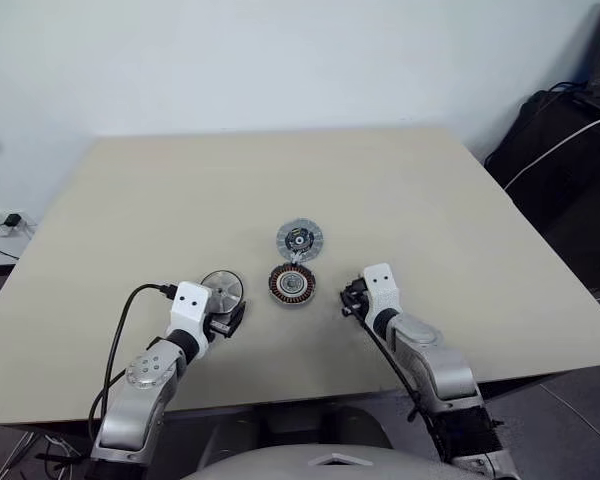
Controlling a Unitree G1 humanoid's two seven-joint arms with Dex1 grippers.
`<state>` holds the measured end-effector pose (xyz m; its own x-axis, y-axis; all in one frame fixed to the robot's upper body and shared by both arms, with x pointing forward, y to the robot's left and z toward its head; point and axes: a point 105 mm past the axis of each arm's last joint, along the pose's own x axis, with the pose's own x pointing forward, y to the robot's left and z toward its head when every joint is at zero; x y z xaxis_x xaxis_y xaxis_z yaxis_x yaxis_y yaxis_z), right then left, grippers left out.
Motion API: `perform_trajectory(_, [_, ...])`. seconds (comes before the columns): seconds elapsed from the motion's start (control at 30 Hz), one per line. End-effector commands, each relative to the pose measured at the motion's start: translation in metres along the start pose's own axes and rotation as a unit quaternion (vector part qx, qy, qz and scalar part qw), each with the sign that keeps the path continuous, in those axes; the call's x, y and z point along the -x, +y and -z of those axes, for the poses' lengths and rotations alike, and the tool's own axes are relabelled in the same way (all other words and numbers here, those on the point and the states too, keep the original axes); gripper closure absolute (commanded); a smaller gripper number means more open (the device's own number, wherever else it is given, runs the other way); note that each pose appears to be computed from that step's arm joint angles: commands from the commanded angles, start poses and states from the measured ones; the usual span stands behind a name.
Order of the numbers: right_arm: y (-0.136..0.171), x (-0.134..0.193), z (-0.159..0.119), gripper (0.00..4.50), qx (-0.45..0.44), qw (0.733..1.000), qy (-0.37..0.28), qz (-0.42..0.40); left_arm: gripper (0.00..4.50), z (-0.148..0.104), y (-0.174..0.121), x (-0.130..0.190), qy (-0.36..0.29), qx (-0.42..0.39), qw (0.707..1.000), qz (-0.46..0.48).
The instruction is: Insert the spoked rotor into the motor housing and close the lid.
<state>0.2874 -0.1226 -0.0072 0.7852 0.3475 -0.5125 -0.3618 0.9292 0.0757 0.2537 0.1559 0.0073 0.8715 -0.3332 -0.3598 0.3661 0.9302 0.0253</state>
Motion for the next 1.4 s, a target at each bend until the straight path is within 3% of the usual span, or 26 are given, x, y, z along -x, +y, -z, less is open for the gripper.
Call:
perform_trajectory(0.03, [0.02, 0.007, -0.033, 3.84, 0.026, 0.998, -0.052, -0.037, 0.0, -0.014, 0.001, 0.001, -0.024, -0.011, 1.0, 0.0])
perform_trajectory(0.13, [0.044, 0.002, -0.053, 3.84, 0.047, 0.994, -0.076, -0.068, 0.0, -0.014, 0.0, -0.001, -0.025, -0.01, 1.0, 0.001])
perform_trajectory(0.4, [0.074, -0.024, -0.062, 3.84, 0.119, 0.984, -0.082, -0.1, 0.0, -0.015, -0.001, -0.001, -0.027, -0.007, 1.0, 0.0])
perform_trajectory(1.4, [0.079, -0.05, -0.045, 3.84, 0.116, 0.985, -0.047, -0.121, 0.0, -0.016, 0.002, 0.001, -0.033, -0.005, 0.999, -0.01])
